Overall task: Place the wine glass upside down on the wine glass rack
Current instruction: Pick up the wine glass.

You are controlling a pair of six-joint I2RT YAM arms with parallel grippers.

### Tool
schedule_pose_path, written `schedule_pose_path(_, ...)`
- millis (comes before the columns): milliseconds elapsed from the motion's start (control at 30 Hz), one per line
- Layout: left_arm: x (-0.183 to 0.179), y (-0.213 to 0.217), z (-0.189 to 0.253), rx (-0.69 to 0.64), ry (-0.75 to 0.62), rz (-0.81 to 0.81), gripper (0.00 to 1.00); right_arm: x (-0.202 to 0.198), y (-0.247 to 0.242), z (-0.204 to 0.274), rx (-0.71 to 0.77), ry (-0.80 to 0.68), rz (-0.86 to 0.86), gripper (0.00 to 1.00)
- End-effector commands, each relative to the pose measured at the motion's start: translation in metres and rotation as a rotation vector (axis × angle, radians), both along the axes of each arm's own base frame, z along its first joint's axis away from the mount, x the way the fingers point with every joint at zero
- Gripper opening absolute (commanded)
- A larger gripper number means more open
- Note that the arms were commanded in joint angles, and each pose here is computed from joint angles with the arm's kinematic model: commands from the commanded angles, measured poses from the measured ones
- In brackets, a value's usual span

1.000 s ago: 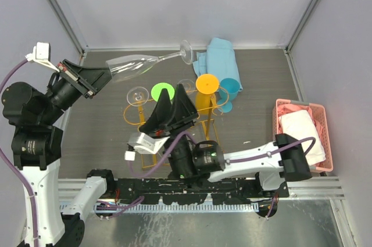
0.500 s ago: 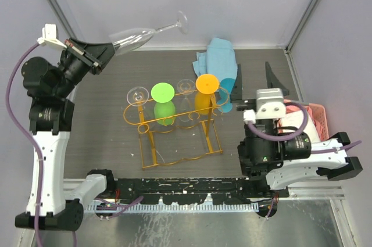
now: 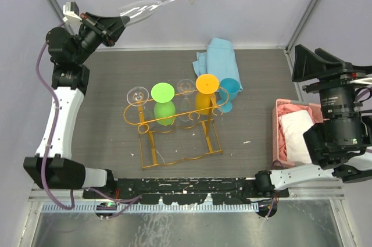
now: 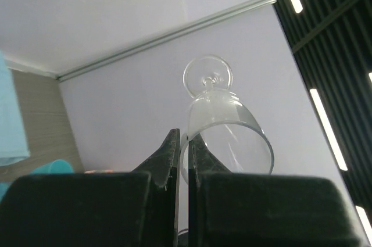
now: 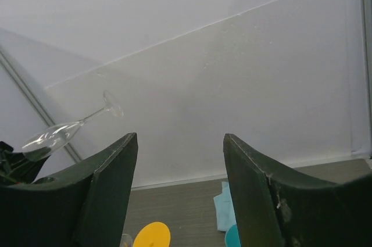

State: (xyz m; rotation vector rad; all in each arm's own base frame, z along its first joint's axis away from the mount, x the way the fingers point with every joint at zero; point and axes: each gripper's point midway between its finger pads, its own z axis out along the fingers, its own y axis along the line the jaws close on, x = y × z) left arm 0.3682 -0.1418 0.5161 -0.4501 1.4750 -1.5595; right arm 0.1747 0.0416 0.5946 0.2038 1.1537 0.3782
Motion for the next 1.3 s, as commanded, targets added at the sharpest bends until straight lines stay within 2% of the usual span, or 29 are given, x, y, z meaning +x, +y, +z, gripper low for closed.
schedule_pose_path(0,-0.010,-0.011,0.057,-0.180,-0.192,-0.150,0.00,-0.002,0.001,-0.004,0.131,0.033,0.133,0.66)
schedule_pose_path(100,0.000,-0.019,0.060,-0.218,-0.210,-0.209,0.00,-0.001,-0.012,-0.008,0.169,0.072,0.158,0.66)
schedule_pose_path(300,0.017,-0.037,0.058,-0.184,-0.212,-0.238,0.00,0.003,-0.026,0.001,0.186,0.136,0.178,0.68)
schedule_pose_path(600,0.029,-0.043,0.059,-0.186,-0.224,-0.255,0.00,0.024,-0.053,0.031,0.294,0.122,0.405,0.70)
schedule_pose_path(800,0.030,-0.044,0.059,-0.181,-0.225,-0.266,0.00,0.055,-0.057,0.041,0.368,0.125,0.581,0.70)
schedule_pose_path(1267,0.038,-0.048,0.059,-0.171,-0.235,-0.292,0.00,0.153,-0.042,0.022,0.433,0.198,0.716,0.71)
